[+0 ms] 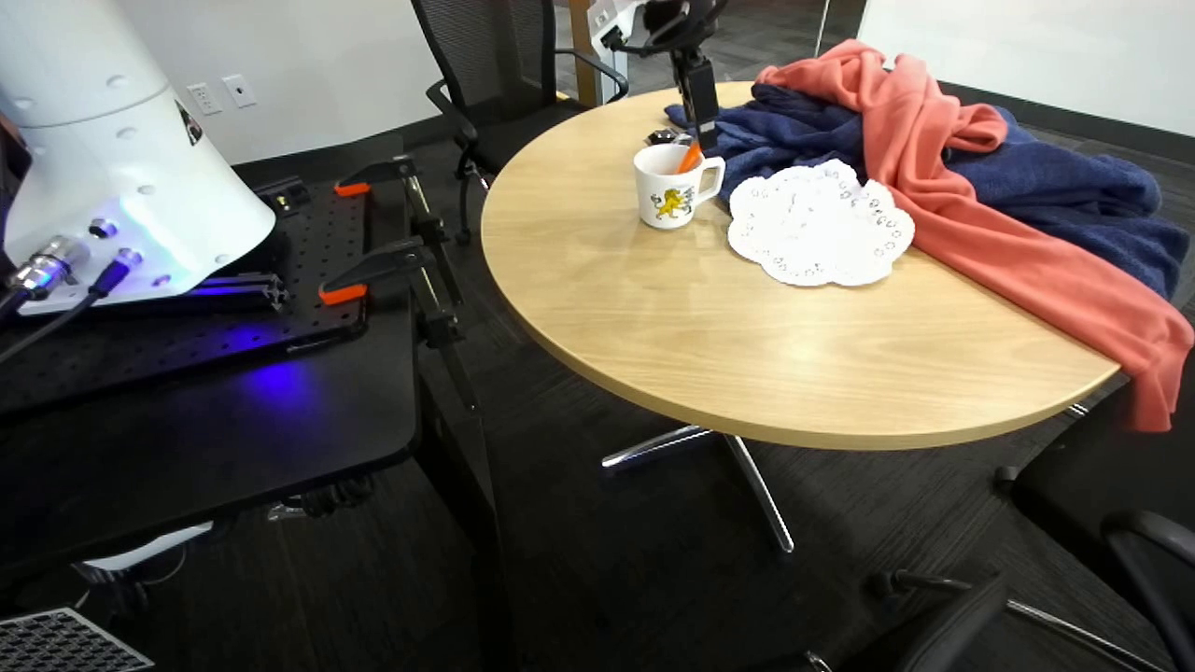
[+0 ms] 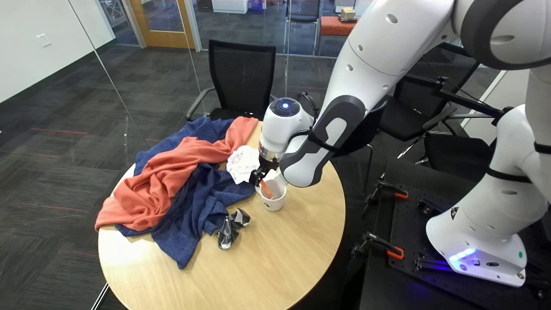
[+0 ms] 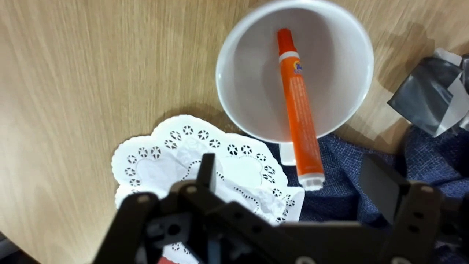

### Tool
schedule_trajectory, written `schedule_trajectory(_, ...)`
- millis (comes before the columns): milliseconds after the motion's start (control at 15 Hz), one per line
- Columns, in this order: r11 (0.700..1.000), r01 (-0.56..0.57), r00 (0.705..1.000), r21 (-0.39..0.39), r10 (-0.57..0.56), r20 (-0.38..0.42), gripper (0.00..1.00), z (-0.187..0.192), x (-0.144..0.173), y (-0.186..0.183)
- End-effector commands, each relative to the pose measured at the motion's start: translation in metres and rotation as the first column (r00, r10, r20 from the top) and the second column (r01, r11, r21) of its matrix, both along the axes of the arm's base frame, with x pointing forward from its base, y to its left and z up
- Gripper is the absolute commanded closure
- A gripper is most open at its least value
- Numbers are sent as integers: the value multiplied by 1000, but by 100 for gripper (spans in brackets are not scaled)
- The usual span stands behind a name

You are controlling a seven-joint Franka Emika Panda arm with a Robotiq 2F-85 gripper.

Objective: Take the marker out of the mug and put it on the table

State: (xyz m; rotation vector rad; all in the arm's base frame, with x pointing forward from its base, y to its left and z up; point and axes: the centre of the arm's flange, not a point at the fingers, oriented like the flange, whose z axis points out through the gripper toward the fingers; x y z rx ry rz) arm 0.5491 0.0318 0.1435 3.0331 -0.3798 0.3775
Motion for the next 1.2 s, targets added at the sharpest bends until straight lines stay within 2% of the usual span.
schedule_trajectory(0, 999, 21, 1000, -24, -20, 16, 25, -7, 8, 8)
schedule_trajectory(67, 999, 19, 1000, -30, -18, 16, 26, -9, 9, 9)
schedule_trajectory(133, 999, 21, 1000, -33, -20, 15, 32, -10, 9, 10)
schedule_trajectory(600, 999, 17, 1000, -48, -16, 14, 88, -14, 8, 10)
schedule_trajectory(733, 999, 18, 1000, -50, -17, 16, 100, -12, 7, 10)
schedule_trajectory(867, 998, 24, 999, -55, -23, 25, 95, -4, 2, 11)
schedule_trajectory(1133, 997, 56, 997, -53, -53, 59, 95, 32, -11, 17)
